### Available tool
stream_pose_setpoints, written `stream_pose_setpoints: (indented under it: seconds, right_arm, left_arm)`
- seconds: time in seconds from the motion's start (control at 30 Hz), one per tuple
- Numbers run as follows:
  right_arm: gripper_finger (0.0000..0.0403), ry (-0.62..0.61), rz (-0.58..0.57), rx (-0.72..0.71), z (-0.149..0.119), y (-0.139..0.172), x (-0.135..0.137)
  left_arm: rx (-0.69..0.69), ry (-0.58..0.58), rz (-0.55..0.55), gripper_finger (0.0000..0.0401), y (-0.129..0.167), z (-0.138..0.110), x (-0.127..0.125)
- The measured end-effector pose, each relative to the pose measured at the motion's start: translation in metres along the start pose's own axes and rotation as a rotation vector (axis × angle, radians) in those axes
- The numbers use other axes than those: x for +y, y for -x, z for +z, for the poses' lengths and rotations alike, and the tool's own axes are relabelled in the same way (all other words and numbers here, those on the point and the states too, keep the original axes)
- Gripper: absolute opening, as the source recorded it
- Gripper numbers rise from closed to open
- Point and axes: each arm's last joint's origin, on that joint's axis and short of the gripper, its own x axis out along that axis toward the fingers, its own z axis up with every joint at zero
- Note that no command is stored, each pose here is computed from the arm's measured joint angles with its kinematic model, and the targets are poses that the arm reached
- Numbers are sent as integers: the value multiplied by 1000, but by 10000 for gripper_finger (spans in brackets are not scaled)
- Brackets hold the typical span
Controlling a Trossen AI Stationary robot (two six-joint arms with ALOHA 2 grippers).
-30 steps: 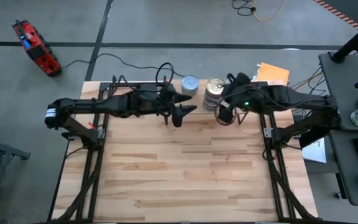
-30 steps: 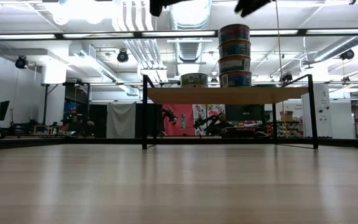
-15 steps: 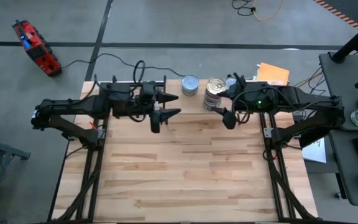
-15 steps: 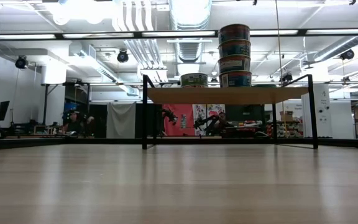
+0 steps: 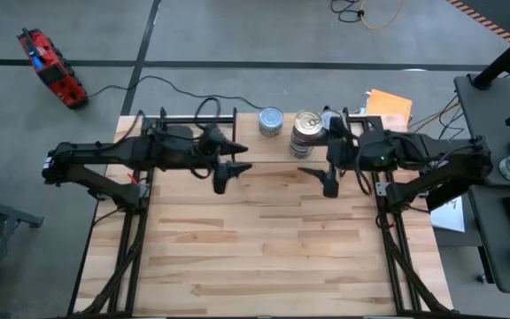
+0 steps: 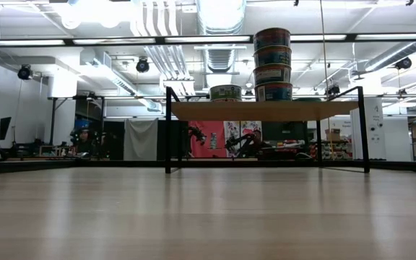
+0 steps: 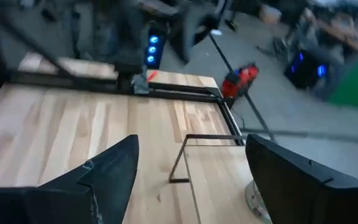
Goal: Stack canned seafood by type on shelf
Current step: Return to Home Position
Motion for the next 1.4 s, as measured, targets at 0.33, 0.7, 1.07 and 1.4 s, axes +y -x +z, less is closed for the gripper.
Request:
stream_pose_setpoints:
  seconds: [0.33, 0.7, 1.07, 1.4]
  right_arm:
    - [308, 64, 31, -245, -72, 23, 6]
    - [331, -166, 9, -550, -166, 65, -3]
    - [336, -241, -5, -728, -213, 102, -13]
    - [325, -332, -58, -625, -250, 66, 0]
  left_arm:
    - [-234, -248, -34, 258, 75, -36, 28]
    - [-490, -146, -94, 258, 122, -116, 69]
    - [-672, -135, -79, 258, 164, -161, 93]
    - [-635, -78, -31, 258, 139, -213, 111]
